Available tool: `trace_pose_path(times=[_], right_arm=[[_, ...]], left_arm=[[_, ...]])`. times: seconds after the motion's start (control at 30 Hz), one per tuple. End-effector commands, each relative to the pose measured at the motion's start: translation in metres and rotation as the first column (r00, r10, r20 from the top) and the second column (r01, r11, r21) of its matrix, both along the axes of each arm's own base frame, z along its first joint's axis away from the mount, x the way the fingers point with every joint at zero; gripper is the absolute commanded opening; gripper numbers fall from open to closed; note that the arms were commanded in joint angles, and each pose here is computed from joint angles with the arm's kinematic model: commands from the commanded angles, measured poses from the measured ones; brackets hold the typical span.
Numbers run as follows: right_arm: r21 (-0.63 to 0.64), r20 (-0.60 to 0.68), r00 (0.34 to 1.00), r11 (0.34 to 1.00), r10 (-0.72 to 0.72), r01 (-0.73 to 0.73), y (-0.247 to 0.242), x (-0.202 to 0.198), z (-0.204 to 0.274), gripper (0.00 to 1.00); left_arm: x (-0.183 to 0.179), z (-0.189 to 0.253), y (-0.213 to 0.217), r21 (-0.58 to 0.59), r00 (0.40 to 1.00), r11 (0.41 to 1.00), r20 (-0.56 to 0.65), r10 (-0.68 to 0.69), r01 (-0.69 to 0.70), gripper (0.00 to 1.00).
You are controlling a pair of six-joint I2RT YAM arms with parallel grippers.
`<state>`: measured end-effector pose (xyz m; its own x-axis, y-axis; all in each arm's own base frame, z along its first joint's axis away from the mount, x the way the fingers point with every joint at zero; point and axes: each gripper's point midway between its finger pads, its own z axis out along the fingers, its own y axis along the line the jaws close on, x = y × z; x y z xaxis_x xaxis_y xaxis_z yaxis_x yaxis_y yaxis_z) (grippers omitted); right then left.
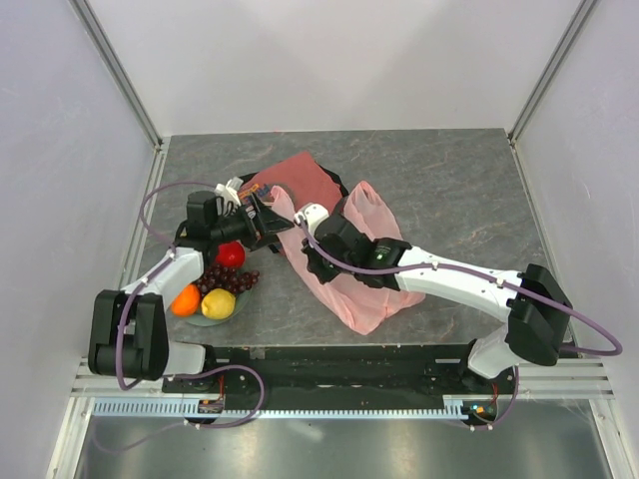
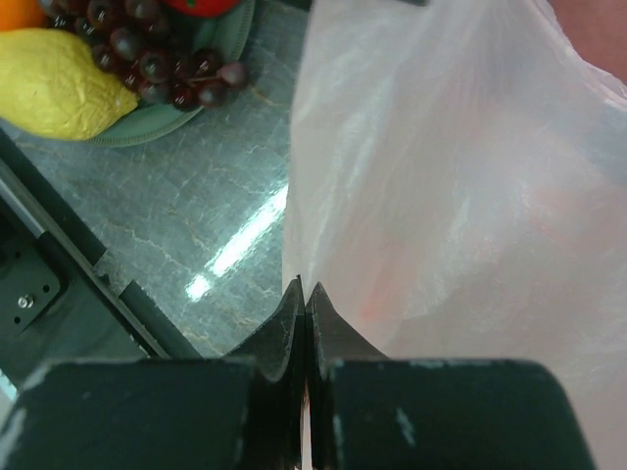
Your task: Place the fruits into the plastic bag
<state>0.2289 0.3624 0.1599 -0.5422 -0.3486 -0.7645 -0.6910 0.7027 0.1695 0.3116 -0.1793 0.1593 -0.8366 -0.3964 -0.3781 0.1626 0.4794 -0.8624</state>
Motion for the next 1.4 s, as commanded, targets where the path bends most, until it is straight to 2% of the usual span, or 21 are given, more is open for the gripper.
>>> trace_pose_path(times=[0.0,0.03,0.07,0.1,0.13,0.17,0.27,0.3,0.4,0.5,0.57,0.6,0.63,0.7,0.73,0.83,0.97,1.23,1.27,1.33,1.37], right_arm=[[-0.007,0.027,0.998,0.999,0.053,-0.052,0.01,-0.01,0.009,0.0],[-0.017,0.025,0.998,0.998,0.06,-0.06,0.01,-0.012,0.007,0.0],[-0.02,0.023,0.998,0.998,0.065,-0.065,0.011,-0.014,0.007,0.0],[-0.024,0.024,0.998,0.998,0.062,-0.061,0.01,-0.014,0.006,0.03],[-0.027,0.028,0.999,0.999,0.046,-0.045,0.007,-0.013,0.008,0.06],[-0.023,0.025,1.0,1.0,0.017,-0.017,0.004,-0.011,0.01,0.09],[0.008,0.05,0.995,0.996,-0.088,0.088,-0.012,-0.002,0.029,0.36],[0.023,0.053,0.992,0.993,-0.118,0.117,-0.017,0.001,0.036,0.53],[0.145,-0.004,0.975,0.964,-0.223,0.222,-0.036,0.02,0.069,0.74],[0.291,-0.146,0.934,0.888,-0.326,0.356,-0.053,0.047,0.099,0.81],[0.351,-0.213,0.9,0.83,-0.379,0.433,-0.062,0.066,0.115,0.84],[0.388,-0.253,0.881,0.792,-0.4,0.471,-0.061,0.072,0.127,0.86],[0.384,-0.288,0.861,0.774,-0.418,0.504,-0.059,0.078,0.123,0.86],[0.404,-0.352,0.825,0.724,-0.442,0.56,-0.06,0.09,0.129,0.88],[0.406,-0.419,0.785,0.679,-0.457,0.612,-0.057,0.095,0.126,0.89],[0.418,-0.503,0.751,0.64,-0.428,0.645,-0.051,0.105,0.13,0.89],[0.402,-0.566,0.715,0.619,-0.41,0.674,-0.045,0.11,0.128,0.9],[0.322,-0.661,0.648,0.636,-0.378,0.701,-0.031,0.107,0.093,0.9],[0.315,-0.671,0.64,0.638,-0.373,0.702,-0.03,0.107,0.091,0.9],[0.279,-0.69,0.609,0.631,-0.392,0.723,-0.032,0.106,0.082,0.89],[0.265,-0.695,0.595,0.626,-0.404,0.734,-0.033,0.106,0.078,0.89]], left_arm=[[0.009,0.004,-0.014,-0.044,1.0,0.999,0.016,-0.024,0.025,0.99],[0.009,0.004,-0.018,-0.052,0.999,0.998,0.012,-0.038,0.039,0.97],[0.01,0.005,-0.021,-0.061,0.998,0.996,0.025,-0.057,0.059,0.9],[0.011,0.004,-0.027,-0.066,0.996,0.994,0.021,-0.084,0.085,0.63],[0.009,0.004,-0.03,-0.078,0.993,0.99,0.018,-0.117,0.118,0.49],[0.008,0.006,-0.032,-0.082,0.991,0.988,0.022,-0.133,0.134,0.23],[0.005,0.015,-0.034,-0.059,0.981,0.983,0.101,-0.167,0.174,0.02],[0.0,0.028,-0.035,-0.033,0.965,0.98,0.183,-0.187,0.196,0.01],[-0.006,0.056,-0.043,0.031,0.904,0.969,0.353,-0.241,0.246,0.02],[-0.019,0.092,-0.053,0.108,0.799,0.954,0.525,-0.293,0.279,0.02],[-0.027,0.111,-0.054,0.158,0.752,0.953,0.586,-0.301,0.258,0.02],[-0.033,0.114,-0.059,0.211,0.702,0.942,0.628,-0.337,0.263,0.01],[-0.034,0.114,-0.058,0.237,0.699,0.941,0.631,-0.337,0.24,0.02],[-0.045,0.127,-0.059,0.277,0.634,0.934,0.686,-0.357,0.226,0.01],[-0.046,0.13,-0.057,0.287,0.626,0.936,0.697,-0.35,0.203,0.01],[-0.055,0.138,-0.052,0.326,0.585,0.931,0.728,-0.357,0.162,0.02],[-0.063,0.139,-0.047,0.365,0.566,0.922,0.736,-0.371,0.129,0.02],[-0.075,0.133,-0.05,0.42,0.534,0.897,0.731,-0.426,0.141,0.02],[-0.077,0.131,-0.053,0.437,0.516,0.888,0.733,-0.444,0.143,0.01],[-0.08,0.126,-0.053,0.46,0.529,0.878,0.716,-0.456,0.134,0.02],[-0.083,0.126,-0.056,0.491,0.489,0.861,0.724,-0.487,0.13,0.02]])
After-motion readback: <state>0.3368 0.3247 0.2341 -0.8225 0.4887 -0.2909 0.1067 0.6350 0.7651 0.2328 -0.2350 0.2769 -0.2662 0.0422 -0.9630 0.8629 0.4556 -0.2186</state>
